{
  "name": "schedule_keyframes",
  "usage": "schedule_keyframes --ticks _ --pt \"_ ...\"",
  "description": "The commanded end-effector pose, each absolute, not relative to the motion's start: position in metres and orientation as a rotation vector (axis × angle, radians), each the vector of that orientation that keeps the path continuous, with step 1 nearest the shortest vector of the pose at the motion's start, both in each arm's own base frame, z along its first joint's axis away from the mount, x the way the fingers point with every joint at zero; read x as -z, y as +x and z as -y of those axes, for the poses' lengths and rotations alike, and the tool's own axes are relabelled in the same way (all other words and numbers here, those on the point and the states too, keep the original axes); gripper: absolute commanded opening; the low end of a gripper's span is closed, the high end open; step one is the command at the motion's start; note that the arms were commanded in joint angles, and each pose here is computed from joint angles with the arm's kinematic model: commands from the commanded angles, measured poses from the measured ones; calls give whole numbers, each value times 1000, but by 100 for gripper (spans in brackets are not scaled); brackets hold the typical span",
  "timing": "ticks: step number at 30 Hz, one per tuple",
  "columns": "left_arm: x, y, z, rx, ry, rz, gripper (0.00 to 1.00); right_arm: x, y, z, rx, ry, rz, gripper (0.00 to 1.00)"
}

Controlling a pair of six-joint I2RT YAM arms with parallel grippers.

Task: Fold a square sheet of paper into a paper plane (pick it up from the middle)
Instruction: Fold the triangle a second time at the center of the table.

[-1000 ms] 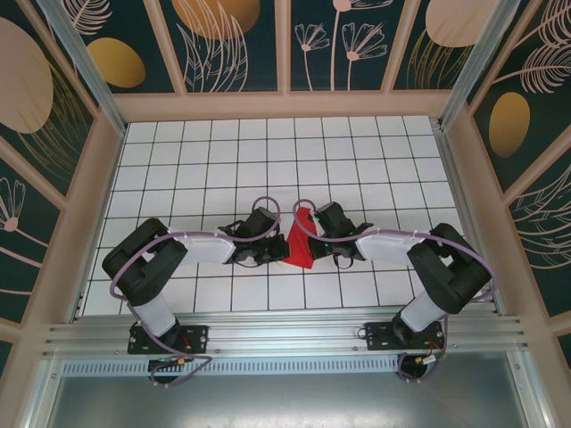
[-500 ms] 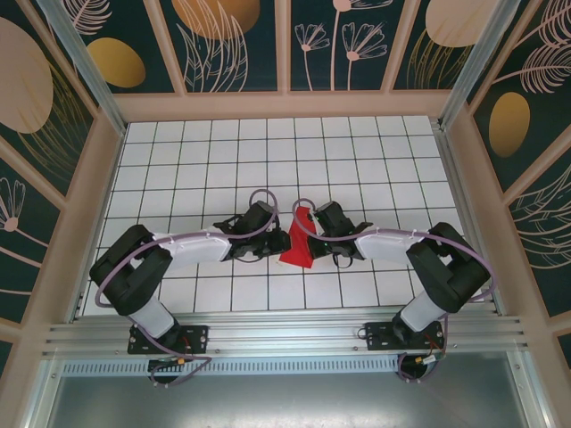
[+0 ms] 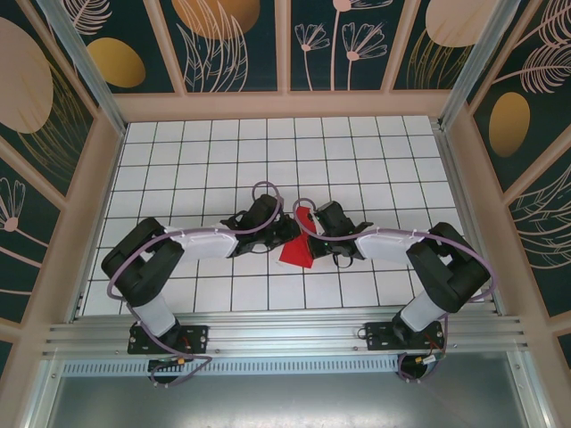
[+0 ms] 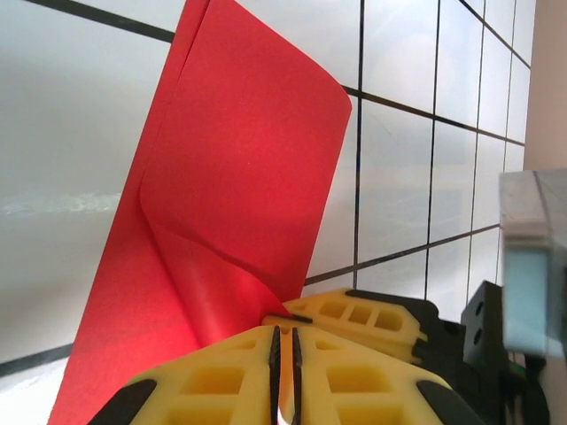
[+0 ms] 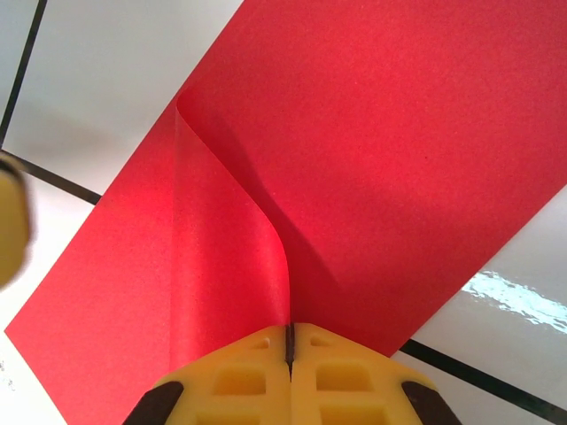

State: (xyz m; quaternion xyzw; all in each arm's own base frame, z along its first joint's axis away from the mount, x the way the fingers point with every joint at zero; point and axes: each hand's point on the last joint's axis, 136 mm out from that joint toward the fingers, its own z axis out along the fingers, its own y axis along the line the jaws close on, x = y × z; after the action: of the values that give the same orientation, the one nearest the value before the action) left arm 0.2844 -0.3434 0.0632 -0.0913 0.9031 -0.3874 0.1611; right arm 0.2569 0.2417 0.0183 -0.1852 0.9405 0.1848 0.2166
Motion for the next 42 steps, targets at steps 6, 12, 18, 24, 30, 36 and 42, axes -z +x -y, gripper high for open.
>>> schedule_keyframes --ticks 6,12,18,24,30,36,42 --pt "-54 295 359 1209 -353 -2560 15 -12 251 -236 -523 -488 -2639 4" --pt "-46 295 360 1207 -358 -2571 15 -12 251 -238 -534 -486 -2637 4" --pt "-31 292 352 1142 -374 -2604 15 -12 251 -239 -538 -491 -2636 4" --pt "-15 287 340 1071 -410 -2639 14 -13 252 -240 -543 -490 -2630 4" --pt "1 280 330 1019 -433 -2672 13 -14 253 -242 -555 -486 -2627 6" --pt "15 272 320 974 -454 -2700 13 -21 256 -247 -582 -477 -2616 9" --pt "1 277 329 1035 -413 -2672 13 -19 256 -246 -578 -476 -2625 6"
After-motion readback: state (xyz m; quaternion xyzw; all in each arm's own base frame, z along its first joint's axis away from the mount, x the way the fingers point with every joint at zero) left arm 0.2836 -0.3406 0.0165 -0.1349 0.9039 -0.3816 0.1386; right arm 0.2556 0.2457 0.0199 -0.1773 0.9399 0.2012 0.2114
